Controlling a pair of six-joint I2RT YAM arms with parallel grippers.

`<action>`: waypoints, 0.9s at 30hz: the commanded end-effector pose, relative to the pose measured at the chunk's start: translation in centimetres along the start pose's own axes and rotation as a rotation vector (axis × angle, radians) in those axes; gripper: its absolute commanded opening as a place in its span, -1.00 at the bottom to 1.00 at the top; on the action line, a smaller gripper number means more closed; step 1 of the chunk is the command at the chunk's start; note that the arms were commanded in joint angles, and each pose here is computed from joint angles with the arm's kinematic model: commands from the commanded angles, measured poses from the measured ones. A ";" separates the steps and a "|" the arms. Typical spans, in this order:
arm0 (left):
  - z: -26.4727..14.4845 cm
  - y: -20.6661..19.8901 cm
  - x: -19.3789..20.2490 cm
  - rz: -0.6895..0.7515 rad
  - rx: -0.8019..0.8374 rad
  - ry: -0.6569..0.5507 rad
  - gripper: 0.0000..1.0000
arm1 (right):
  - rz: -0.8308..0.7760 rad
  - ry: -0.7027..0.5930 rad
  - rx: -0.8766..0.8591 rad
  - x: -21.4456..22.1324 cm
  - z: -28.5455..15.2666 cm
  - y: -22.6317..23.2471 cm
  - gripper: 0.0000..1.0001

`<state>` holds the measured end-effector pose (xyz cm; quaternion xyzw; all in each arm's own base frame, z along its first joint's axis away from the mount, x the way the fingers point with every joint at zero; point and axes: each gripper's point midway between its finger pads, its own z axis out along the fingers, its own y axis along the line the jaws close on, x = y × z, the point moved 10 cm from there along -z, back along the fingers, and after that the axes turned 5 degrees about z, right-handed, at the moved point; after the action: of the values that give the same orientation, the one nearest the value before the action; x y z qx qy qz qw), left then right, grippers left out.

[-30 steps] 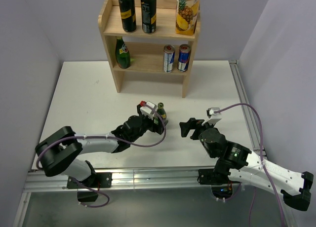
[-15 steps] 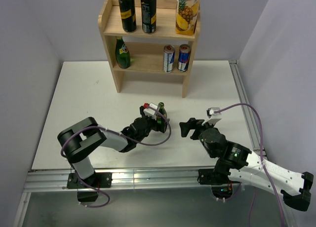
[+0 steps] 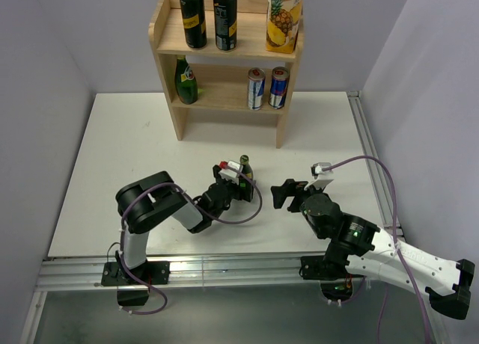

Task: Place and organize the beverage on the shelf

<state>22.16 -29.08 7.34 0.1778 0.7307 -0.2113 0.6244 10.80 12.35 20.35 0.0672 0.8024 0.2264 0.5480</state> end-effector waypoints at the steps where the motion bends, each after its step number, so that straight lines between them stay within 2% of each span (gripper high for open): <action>1: 1.5 -1.0 -1.6 -0.043 -0.005 -0.105 0.89 | 0.014 -0.020 -0.008 -0.4 0.0 0.1 0.89; 7: 2.1 -1.2 -1.5 -0.046 -0.016 -0.099 0.67 | 0.012 -0.020 -0.008 -0.3 0.1 0.1 0.89; 10: 2.3 -1.0 -1.7 -0.046 -0.048 -0.099 0.23 | 0.015 -0.023 -0.009 -0.4 0.0 0.1 0.89; 12: 2.4 -1.0 -1.8 -0.044 -0.056 -0.103 0.13 | 0.016 -0.025 -0.009 -0.4 0.0 0.1 0.89; 15: 2.4 -1.0 -1.9 -0.044 -0.064 -0.097 -0.12 | 0.018 -0.027 -0.012 -0.4 0.0 0.1 0.89; 16: 2.5 -0.9 -1.8 -0.046 -0.083 -0.083 -0.99 | 0.018 -0.027 -0.010 -0.4 0.0 0.1 0.89; 21: 1.9 -0.6 -2.1 -0.055 -0.109 -0.083 -0.99 | 0.018 -0.027 -0.010 -0.3 0.1 0.1 0.89; 27: 0.7 0.0 -5.8 -0.021 -0.183 -0.087 -0.99 | 0.022 -0.028 -0.016 -0.3 0.1 0.0 0.89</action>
<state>23.15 -29.35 8.02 0.1519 0.7528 -0.1481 0.6232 10.74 12.33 20.45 0.0668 0.8013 0.2313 0.5477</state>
